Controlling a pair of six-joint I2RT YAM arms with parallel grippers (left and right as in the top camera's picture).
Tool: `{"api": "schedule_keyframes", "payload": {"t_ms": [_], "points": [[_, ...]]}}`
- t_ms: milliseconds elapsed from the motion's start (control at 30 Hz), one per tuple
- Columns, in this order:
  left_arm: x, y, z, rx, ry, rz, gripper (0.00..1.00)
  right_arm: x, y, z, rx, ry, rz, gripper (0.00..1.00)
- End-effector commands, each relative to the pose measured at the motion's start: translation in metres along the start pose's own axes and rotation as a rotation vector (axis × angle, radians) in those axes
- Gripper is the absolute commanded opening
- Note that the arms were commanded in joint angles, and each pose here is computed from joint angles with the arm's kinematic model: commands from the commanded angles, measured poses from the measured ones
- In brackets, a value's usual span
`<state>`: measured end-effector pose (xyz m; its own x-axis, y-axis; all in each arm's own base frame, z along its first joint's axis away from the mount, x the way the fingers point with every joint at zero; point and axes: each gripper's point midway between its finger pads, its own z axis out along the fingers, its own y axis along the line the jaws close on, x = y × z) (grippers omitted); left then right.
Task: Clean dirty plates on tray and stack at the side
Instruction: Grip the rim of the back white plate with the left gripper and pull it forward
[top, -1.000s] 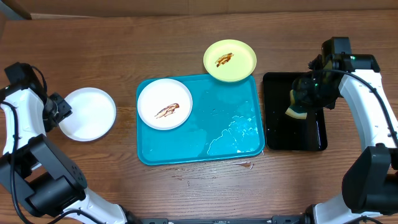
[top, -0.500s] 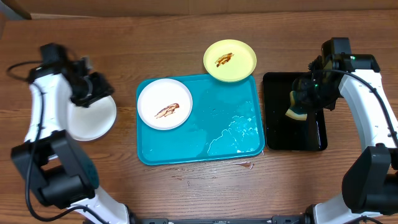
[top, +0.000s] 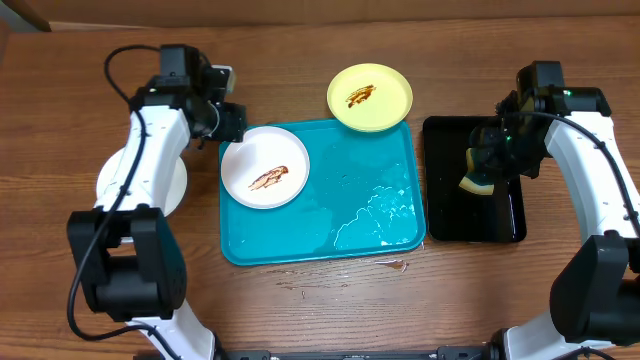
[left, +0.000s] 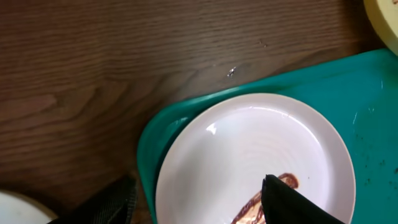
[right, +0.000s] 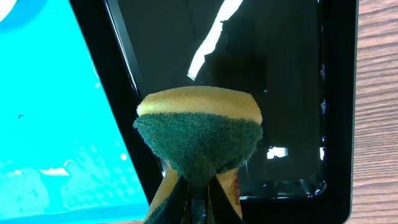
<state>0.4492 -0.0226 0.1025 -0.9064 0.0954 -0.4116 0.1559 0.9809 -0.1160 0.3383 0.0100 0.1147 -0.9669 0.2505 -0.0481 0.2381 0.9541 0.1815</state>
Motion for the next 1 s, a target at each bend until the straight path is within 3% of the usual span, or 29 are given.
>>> {"api": "schedule_keyframes", "payload": {"t_ms": [0,233,500,567,967], "points": [[-0.004,0.002,0.018,-0.021,0.010,0.048,0.66,-0.005,0.004,-0.013,-0.013,-0.041,-0.014,0.04],[0.016,0.007,0.052,-0.013,0.101,0.033,0.69,-0.004,0.004,-0.013,-0.013,-0.037,-0.014,0.04],[0.038,0.007,0.071,0.002,0.189,0.010,0.65,-0.004,0.004,-0.013,-0.013,-0.037,-0.014,0.04],[0.047,0.007,0.074,0.003,0.222,-0.014,0.61,-0.004,0.004,-0.013,-0.013,-0.037,-0.014,0.04],[0.081,-0.020,0.067,0.109,0.374,-0.216,0.16,-0.004,0.004,-0.013,-0.012,-0.038,-0.014,0.04]]}}
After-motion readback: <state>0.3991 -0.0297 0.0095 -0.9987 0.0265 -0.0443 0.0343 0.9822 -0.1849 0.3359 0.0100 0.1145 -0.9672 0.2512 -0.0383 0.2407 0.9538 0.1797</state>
